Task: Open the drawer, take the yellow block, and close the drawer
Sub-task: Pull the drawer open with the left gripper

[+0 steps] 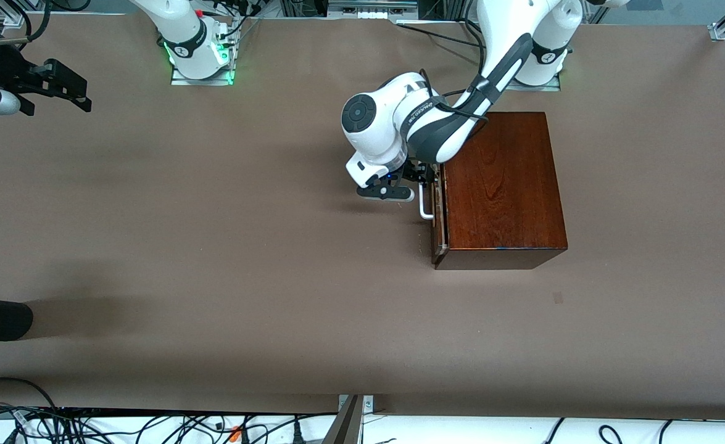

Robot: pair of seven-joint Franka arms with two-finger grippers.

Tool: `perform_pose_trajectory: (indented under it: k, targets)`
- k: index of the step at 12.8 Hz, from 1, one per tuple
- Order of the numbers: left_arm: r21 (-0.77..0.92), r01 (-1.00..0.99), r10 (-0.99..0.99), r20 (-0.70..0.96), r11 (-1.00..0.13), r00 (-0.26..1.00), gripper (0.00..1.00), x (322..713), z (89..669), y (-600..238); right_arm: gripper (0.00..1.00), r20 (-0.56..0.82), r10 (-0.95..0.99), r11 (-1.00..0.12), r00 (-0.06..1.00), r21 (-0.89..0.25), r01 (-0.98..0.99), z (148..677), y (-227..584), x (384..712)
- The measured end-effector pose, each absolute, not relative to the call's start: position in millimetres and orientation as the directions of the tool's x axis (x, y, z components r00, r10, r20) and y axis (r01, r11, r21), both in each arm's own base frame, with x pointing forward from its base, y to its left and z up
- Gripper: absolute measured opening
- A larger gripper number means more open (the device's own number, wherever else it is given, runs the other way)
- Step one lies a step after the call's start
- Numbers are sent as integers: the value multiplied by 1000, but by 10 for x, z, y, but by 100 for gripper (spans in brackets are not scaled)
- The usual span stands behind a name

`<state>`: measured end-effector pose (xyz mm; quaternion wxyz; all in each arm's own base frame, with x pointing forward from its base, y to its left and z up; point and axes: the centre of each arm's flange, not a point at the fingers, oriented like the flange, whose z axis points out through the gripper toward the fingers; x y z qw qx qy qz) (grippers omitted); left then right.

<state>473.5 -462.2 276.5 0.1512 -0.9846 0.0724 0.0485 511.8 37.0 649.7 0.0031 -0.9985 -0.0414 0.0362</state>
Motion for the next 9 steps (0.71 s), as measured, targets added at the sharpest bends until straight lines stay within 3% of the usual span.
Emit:
perform_pose_trajectory:
  k: [9]
  targets:
    - [-158,-118,-104,-93,-980,990,100,4754,2869,-4811,100,-55,61,-998,997,-11,61,6530,253,5139]
